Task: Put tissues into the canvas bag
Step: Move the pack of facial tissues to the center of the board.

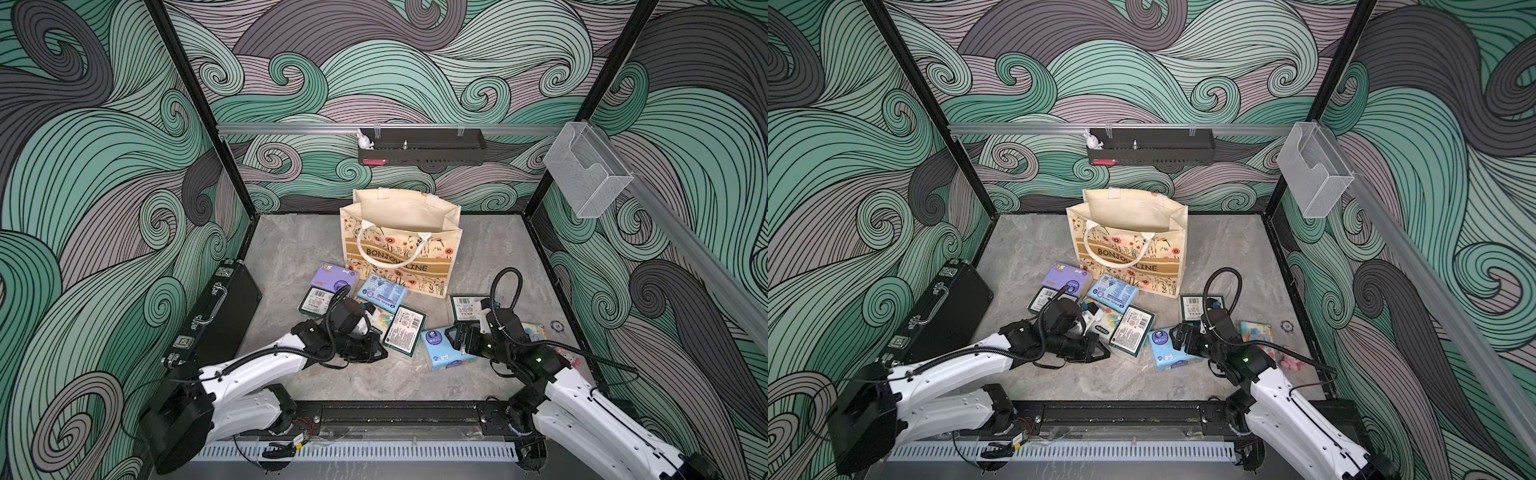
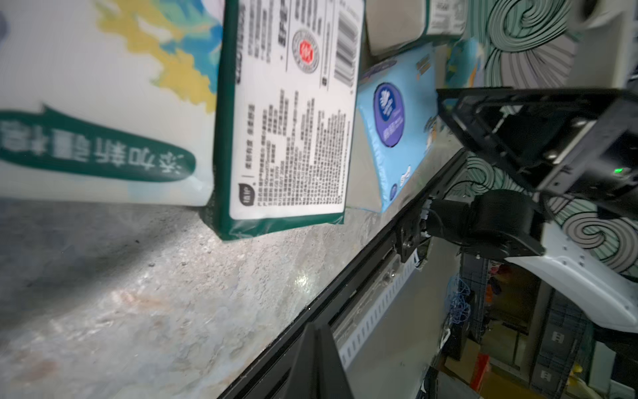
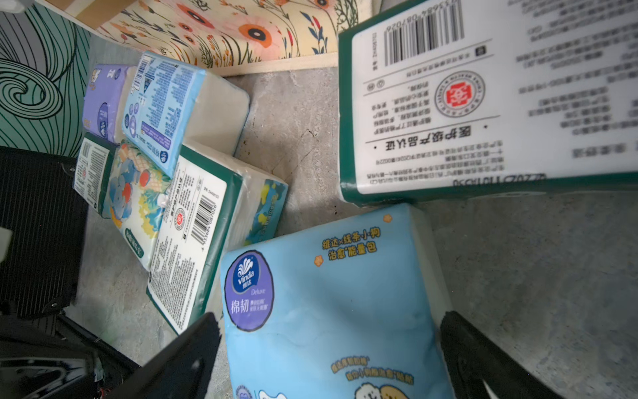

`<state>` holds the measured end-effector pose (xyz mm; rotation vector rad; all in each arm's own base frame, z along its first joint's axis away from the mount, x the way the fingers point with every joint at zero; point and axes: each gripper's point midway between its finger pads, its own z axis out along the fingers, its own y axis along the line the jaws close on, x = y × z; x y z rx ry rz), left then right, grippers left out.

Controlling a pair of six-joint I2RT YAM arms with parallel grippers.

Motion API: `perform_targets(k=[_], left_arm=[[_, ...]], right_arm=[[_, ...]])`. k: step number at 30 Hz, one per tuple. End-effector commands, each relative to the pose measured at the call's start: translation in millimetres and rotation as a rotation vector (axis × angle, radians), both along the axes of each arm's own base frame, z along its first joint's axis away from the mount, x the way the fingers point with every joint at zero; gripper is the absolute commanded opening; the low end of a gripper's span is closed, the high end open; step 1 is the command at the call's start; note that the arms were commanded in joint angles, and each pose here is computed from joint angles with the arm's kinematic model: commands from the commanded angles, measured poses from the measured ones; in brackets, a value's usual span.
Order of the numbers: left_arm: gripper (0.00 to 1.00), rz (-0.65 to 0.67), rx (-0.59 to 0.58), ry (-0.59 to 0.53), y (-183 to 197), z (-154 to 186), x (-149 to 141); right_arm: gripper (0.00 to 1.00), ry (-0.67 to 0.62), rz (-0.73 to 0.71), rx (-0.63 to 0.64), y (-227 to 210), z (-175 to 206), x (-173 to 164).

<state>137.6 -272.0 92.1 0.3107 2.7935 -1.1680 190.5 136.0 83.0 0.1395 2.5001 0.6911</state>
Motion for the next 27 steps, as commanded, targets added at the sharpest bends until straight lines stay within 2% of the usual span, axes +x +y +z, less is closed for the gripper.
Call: perform_targets(k=[1,4,10,19,27], left_arm=[[0.00,-0.053,0.019,-0.044,-26.2,5.6,7.7],[0.00,-0.081,0.091,-0.037,-34.9,-7.4,7.0],[0.00,-0.100,0.156,-0.019,-44.6,-28.5,13.7],[0.00,-0.154,0.280,-0.086,-59.0,-35.4,42.2],[0.00,-0.159,0.324,-0.141,-70.2,-35.7,62.9]], right_arm=[[1.00,-0.002,0.019,0.011,0.8,-1.1,-4.3],[1.00,-0.009,0.019,0.003,-1.4,-0.9,-5.3],[1.00,-0.003,0.028,0.006,-0.9,-2.3,-7.9],[1.00,0.000,0.038,0.001,-3.4,-3.9,-13.2],[1.00,0.026,0.054,0.028,-1.4,-10.8,-22.6]])
